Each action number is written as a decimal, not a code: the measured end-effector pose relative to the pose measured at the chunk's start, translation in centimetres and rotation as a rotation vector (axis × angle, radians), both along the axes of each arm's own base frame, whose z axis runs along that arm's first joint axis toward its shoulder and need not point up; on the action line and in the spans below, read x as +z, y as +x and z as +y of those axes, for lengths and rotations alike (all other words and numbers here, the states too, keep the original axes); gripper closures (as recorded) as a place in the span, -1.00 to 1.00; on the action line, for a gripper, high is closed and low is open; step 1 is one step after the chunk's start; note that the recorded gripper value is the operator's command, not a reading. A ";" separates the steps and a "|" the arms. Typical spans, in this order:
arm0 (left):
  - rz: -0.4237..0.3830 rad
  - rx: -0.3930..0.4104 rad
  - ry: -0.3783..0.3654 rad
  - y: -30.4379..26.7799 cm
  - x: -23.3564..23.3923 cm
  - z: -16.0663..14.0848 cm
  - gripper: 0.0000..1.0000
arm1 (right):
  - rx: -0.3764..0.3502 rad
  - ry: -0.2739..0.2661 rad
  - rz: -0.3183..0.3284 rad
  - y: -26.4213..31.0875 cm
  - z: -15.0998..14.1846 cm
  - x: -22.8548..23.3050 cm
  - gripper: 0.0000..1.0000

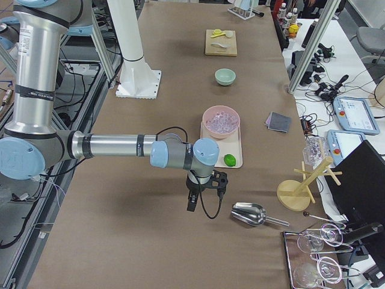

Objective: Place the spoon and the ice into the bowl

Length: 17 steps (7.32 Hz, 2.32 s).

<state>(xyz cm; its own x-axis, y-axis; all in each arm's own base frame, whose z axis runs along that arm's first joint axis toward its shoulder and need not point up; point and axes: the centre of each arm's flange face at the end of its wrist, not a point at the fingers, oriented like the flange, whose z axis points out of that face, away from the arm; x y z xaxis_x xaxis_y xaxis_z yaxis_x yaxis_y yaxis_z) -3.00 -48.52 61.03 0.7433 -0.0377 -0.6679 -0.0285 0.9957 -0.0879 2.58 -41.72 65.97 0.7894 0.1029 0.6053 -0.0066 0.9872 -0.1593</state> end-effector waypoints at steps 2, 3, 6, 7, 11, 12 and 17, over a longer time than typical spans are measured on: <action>0.001 0.001 0.001 0.0 -0.1 -0.1 -0.95 | 0.000 0.001 0.000 0.0 0.0 -0.1 -1.00; 0.001 0.001 0.002 0.1 -0.1 -0.2 -0.95 | 0.000 0.000 0.000 0.0 0.0 0.0 -1.00; 0.001 0.001 0.007 0.1 -0.3 -0.4 -0.96 | 0.001 -0.003 -0.001 0.0 0.0 0.0 -1.00; 0.001 0.001 0.008 0.1 -0.4 -0.5 -0.95 | 0.001 -0.003 -0.001 0.0 0.0 0.0 -1.00; -0.075 0.002 0.018 -0.3 -0.4 -0.8 -0.95 | 0.002 -0.011 -0.019 -0.1 0.2 0.1 -1.00; -0.078 0.001 0.022 -0.3 -0.6 -0.9 -0.95 | 0.002 -0.012 -0.020 -0.1 0.2 0.2 -1.00; -0.074 0.001 0.039 -0.2 -1.5 -1.1 -0.95 | 0.005 -0.010 -0.037 -0.3 0.1 -0.1 -1.00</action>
<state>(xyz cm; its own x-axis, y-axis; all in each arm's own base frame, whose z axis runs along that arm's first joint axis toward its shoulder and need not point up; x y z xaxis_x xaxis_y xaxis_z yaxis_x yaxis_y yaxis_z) -3.22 -49.59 59.54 0.7905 -0.0120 -0.6124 -0.0241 0.9984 -0.0506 2.29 -41.61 65.89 0.7656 0.1130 0.6333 -0.0051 0.9855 -0.1697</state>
